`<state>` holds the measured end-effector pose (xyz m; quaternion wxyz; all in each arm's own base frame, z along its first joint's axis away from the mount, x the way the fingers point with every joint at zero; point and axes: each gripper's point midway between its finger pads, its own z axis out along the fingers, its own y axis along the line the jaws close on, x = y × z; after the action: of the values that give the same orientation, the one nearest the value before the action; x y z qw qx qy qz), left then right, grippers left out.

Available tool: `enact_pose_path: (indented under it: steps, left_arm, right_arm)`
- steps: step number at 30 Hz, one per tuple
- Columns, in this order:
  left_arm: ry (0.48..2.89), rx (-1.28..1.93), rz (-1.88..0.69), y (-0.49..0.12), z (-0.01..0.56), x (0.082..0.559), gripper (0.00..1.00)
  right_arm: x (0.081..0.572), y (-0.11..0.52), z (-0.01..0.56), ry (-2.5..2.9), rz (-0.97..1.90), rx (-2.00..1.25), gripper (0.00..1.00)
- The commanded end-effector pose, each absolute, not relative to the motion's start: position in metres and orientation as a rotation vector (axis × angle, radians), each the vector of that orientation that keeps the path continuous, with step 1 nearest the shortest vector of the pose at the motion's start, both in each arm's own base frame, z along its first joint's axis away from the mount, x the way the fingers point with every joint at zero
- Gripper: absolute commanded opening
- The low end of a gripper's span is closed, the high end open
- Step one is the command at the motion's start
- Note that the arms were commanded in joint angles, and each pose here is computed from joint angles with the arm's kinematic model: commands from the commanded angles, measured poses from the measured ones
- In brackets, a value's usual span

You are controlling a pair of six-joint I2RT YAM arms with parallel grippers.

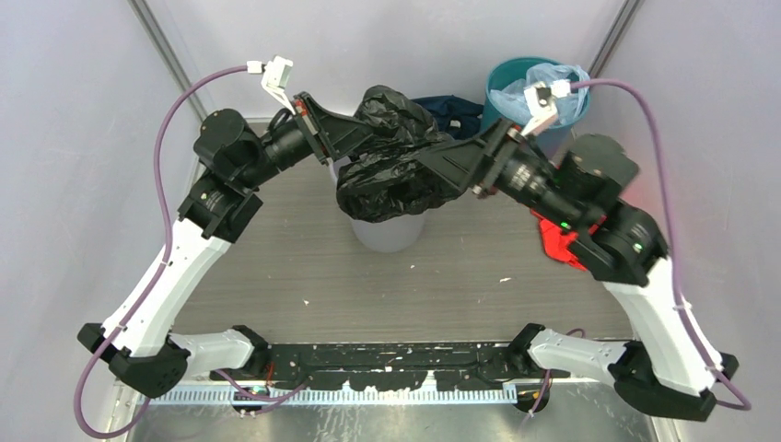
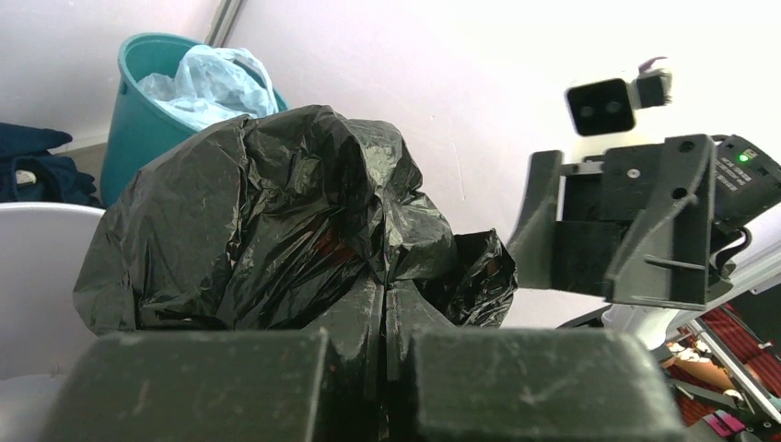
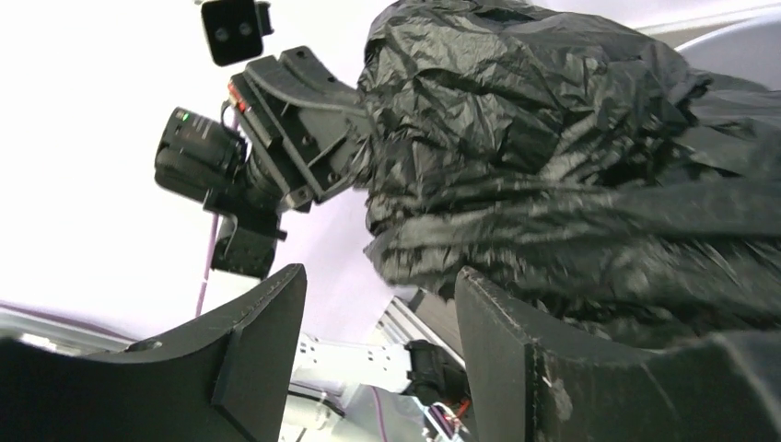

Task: Put the trash bags into the trash bin

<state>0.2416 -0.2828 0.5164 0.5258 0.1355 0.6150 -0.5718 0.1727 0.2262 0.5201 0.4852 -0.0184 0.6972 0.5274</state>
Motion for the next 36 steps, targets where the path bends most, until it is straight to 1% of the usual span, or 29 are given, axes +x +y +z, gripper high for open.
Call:
enact_pose_path:
  steps: [1,9,20,36]
  left_arm:
    - [1.372,0.306,-1.354,-0.275,0.535,0.241,0.00]
    - [1.397,0.306,-1.326,-0.274,0.519,0.245,0.00]
    - [1.393,0.332,-1.312,-0.273,0.517,0.241,0.00]
    - [1.417,0.330,-1.250,-0.270,0.511,0.249,0.00]
  right_arm:
    - [0.187,0.248,0.555,1.561,1.473,0.054,0.65]
    - [0.212,0.263,0.562,1.497,1.583,0.206,0.64]
    - [0.235,0.286,0.540,1.557,1.621,0.282,0.63]
    - [0.214,0.274,0.526,1.592,1.643,0.271,0.62]
